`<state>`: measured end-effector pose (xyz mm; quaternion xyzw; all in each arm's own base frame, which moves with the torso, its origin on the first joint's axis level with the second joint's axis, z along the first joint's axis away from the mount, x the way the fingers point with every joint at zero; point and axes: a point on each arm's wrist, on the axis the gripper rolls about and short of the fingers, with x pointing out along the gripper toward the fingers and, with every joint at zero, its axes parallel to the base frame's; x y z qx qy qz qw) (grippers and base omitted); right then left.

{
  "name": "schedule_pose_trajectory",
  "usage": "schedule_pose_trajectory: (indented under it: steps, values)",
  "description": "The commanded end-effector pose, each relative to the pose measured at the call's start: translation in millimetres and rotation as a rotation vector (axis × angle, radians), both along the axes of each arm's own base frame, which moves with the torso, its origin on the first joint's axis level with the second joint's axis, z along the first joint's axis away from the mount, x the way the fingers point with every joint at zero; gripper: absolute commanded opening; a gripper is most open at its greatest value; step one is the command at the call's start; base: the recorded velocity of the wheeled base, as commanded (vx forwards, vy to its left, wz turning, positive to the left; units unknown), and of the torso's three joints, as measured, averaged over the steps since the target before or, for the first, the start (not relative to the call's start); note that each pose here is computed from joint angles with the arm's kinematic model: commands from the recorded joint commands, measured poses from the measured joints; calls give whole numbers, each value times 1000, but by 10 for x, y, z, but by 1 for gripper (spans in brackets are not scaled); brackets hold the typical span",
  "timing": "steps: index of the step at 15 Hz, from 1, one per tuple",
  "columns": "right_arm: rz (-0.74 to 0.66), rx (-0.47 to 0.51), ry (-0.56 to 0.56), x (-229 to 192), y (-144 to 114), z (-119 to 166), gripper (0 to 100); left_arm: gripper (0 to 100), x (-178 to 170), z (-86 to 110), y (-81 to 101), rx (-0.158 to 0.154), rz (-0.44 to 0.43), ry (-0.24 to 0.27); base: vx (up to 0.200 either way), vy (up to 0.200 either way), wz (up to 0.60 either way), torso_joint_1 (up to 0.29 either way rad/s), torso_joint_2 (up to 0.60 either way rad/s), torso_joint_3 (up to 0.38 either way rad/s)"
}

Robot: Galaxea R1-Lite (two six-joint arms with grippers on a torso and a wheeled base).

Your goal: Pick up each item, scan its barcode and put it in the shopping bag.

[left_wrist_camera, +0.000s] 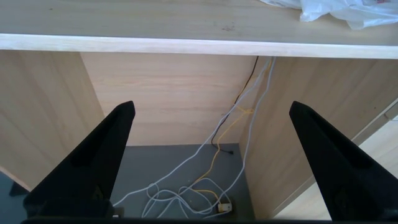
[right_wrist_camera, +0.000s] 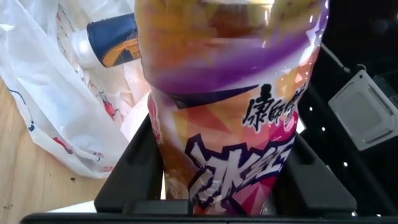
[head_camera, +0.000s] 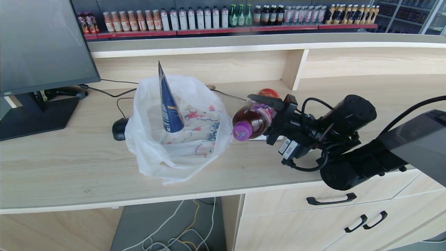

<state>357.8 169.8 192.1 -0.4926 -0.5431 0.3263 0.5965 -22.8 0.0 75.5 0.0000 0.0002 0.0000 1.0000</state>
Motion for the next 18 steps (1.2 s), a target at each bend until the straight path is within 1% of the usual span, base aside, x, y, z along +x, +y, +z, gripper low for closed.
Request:
schedule_pose_trajectory:
  steps: [1,3,9,18]
  values:
    - [-7,15,-26,24,-5,74,0,100,0,-2,0,0,0,1,0,0,0,0,0,0]
    - [-8,15,-25,29,-10,68,0,100,0,-2,0,0,0,1,0,0,0,0,0,0]
    - [-49,8,-18,123,-169,28,0,100,0,0,0,0,0,0,0,0,0,0,0,0]
    - [-49,-3,14,179,-130,-114,0,100,0,0,0,0,0,0,0,0,0,0,0,0]
